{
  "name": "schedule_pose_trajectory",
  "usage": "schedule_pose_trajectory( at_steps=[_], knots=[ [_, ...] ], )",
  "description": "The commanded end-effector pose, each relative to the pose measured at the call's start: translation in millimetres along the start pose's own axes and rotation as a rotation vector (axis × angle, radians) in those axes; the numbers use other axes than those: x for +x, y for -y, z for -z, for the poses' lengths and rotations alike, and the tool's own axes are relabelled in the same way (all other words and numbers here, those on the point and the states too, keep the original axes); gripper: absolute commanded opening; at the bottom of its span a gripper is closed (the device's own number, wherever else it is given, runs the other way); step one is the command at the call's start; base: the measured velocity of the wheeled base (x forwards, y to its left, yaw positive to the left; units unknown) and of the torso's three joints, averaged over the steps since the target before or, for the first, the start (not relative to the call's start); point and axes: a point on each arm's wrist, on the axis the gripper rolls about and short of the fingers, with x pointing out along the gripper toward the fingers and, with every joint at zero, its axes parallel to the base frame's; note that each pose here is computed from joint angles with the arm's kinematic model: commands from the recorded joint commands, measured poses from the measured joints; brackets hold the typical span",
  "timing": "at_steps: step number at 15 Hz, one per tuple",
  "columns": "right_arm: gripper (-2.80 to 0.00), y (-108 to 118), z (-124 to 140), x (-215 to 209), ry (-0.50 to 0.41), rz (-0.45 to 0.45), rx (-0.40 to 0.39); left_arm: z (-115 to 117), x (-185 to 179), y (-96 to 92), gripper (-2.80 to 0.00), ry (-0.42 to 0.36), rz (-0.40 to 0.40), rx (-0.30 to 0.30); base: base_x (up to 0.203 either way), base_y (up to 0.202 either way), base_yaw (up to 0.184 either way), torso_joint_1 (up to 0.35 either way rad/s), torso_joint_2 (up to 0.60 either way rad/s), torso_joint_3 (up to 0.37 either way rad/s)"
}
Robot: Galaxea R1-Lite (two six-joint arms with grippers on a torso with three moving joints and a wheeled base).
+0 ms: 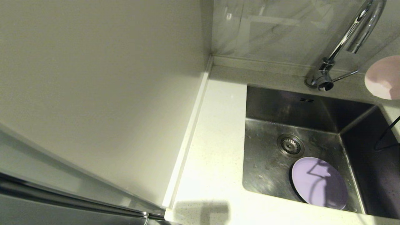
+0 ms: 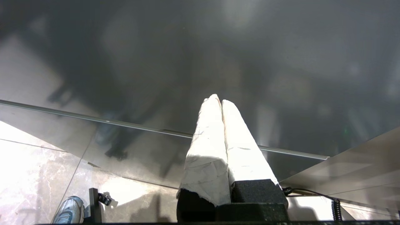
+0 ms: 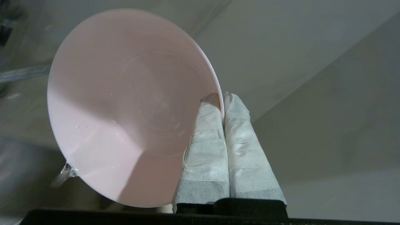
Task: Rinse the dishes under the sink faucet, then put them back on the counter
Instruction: Put a bowl back to the table from the sink
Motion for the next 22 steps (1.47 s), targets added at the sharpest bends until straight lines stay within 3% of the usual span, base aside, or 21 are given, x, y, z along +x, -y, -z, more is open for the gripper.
schedule_pose_trajectory(
  at_steps=[1, 7, 18, 22],
  knots=[
    [-2.80, 1, -2, -1, 0.046, 0.028, -0.048, 1, 0, 0.0, -2.80, -0.003, 0.000, 0.000, 0.000, 0.000, 0.000, 0.000, 0.00, 0.000],
    [-2.80, 13, -21, -6, 0.102, 0.060, -0.060, 1, 0, 0.0, -2.80, -0.003, -0.001, 0.000, 0.000, 0.000, 0.000, 0.000, 0.00, 0.000],
    [-2.80, 78, -118, -42, 0.399, 0.263, -0.028, 1, 0, 0.0, -2.80, -0.003, 0.001, 0.000, 0.000, 0.000, 0.000, 0.000, 0.00, 0.000],
    [-2.80, 108, -158, -88, 0.525, 0.353, -0.014, 1, 0, 0.0, -2.80, -0.003, 0.000, 0.000, 0.000, 0.000, 0.000, 0.000, 0.00, 0.000]
  ],
)
